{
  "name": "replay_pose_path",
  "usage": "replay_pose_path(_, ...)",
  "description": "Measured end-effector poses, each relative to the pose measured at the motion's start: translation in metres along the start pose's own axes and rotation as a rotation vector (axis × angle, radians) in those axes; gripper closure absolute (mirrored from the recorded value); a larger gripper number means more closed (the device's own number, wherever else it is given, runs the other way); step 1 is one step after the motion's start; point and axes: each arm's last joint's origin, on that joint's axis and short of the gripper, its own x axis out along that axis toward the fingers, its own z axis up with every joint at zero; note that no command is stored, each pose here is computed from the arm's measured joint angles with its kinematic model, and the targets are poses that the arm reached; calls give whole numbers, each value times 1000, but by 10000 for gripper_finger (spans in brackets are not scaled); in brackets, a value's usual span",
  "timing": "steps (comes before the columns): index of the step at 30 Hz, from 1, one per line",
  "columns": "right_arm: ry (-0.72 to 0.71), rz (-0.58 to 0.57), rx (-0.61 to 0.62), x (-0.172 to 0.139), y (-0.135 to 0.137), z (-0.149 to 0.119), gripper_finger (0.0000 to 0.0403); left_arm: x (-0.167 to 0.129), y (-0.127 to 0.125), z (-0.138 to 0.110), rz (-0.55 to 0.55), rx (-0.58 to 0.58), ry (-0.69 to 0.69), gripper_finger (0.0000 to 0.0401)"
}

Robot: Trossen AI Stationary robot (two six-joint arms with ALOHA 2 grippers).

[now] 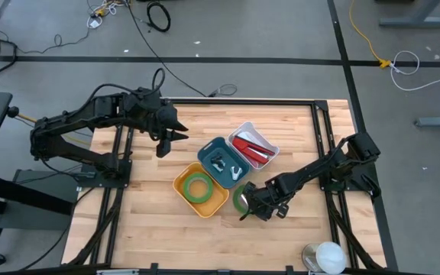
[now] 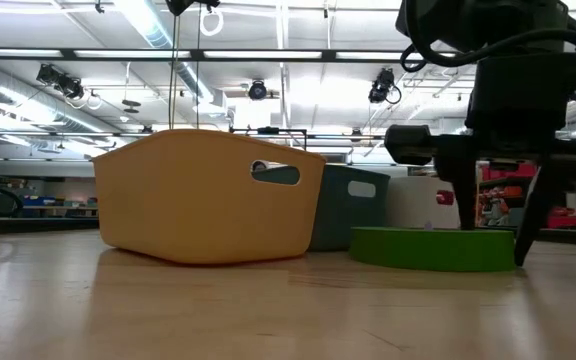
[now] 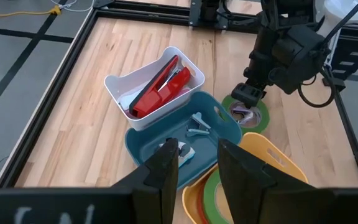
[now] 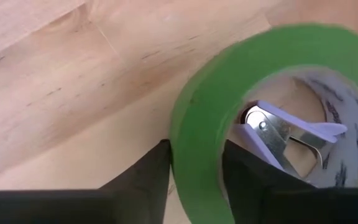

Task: Pick and place Stapler, Stapler remover, tape
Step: Put the green tape into the yellow bin

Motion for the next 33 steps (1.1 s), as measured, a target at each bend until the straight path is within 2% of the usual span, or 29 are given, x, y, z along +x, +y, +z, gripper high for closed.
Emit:
replay_pose_path(7,1,2,0,0,0,0,301,0,0,0,0,0,0,286)
replay_pose_path(20,15,-30,-10,-4,2,1,308,0,0,0,0,0,0,286)
replay_pose_path(29,-28,-75,-34,-28,9,7,310,0,0,0,0,0,-3,286)
replay_pose_path(33,-43,-80,0,-40,14,8,311,0,0,0,0,0,-3,286)
